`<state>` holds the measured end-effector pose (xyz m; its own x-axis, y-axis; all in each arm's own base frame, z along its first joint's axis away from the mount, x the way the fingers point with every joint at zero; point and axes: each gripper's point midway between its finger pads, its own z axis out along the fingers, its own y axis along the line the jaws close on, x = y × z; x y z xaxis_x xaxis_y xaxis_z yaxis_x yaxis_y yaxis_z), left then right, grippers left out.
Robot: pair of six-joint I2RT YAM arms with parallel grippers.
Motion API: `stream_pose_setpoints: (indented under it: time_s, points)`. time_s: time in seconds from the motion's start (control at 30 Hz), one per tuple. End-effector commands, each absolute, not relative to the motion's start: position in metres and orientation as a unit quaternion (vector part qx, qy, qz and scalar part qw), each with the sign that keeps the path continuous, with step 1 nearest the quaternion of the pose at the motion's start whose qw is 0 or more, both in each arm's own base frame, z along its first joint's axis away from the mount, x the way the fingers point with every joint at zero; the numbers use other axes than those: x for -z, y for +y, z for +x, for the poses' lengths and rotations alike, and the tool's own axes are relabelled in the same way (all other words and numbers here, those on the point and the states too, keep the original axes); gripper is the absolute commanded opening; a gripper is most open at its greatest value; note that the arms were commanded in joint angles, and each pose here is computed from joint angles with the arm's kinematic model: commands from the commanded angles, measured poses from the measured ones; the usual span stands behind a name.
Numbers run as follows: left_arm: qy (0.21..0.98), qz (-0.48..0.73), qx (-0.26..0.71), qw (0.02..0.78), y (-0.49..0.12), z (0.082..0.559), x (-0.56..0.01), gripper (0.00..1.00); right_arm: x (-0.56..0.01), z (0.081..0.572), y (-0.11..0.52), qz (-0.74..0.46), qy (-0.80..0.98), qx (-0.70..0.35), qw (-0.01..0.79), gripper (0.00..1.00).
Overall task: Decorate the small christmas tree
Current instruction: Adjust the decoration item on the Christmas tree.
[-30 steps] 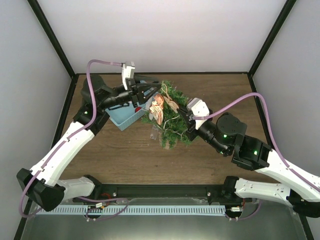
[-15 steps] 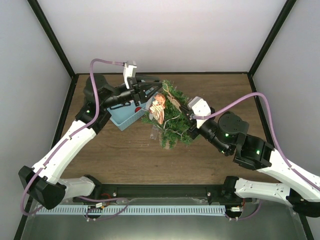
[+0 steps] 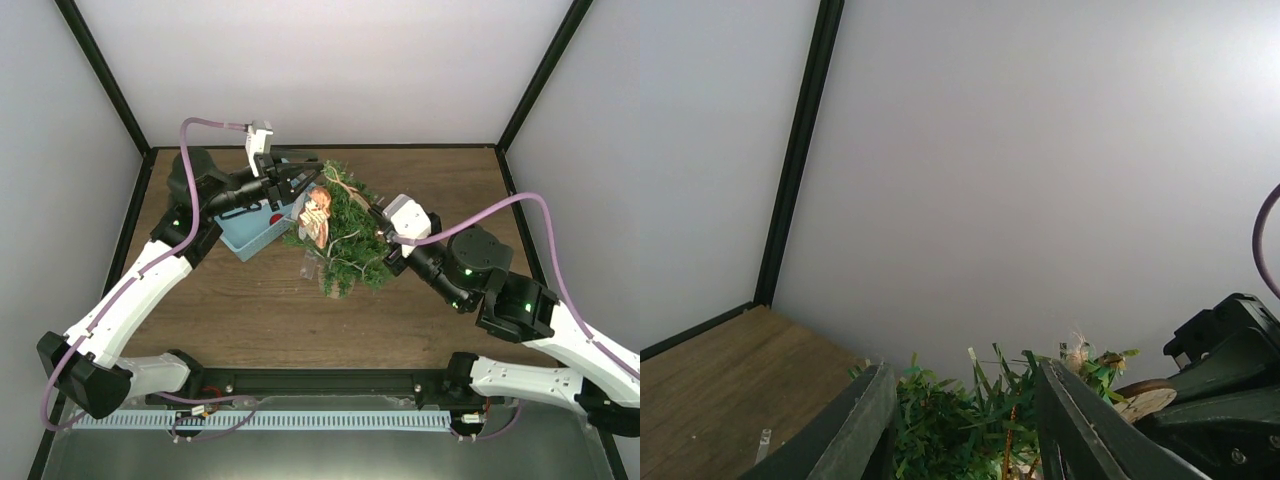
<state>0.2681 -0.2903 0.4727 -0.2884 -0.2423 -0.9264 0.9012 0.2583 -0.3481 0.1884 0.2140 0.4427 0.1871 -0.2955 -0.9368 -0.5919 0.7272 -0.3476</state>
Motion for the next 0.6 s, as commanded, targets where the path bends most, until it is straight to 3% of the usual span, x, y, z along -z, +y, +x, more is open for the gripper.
stream_pose_setpoints:
  time_s: [0.0, 0.4, 0.57]
  points:
    - [0.578, 0.282, 0.537, 0.546, -0.287, 0.267, -0.485, 0.4, -0.474, 0.19, 0.201, -0.334, 0.611, -0.092, 0.712, 0.02]
    - [0.576, 0.282, 0.531, 0.554, -0.284, 0.265, -0.485, 0.4, -0.464, 0.197, 0.209, -0.373, 0.601, -0.034, 0.706, 0.06]
    - [0.576, 0.282, 0.531, 0.554, -0.284, 0.265, -0.485, 0.41, -0.465, 0.201, 0.205, -0.368, 0.597, -0.014, 0.713, 0.16]
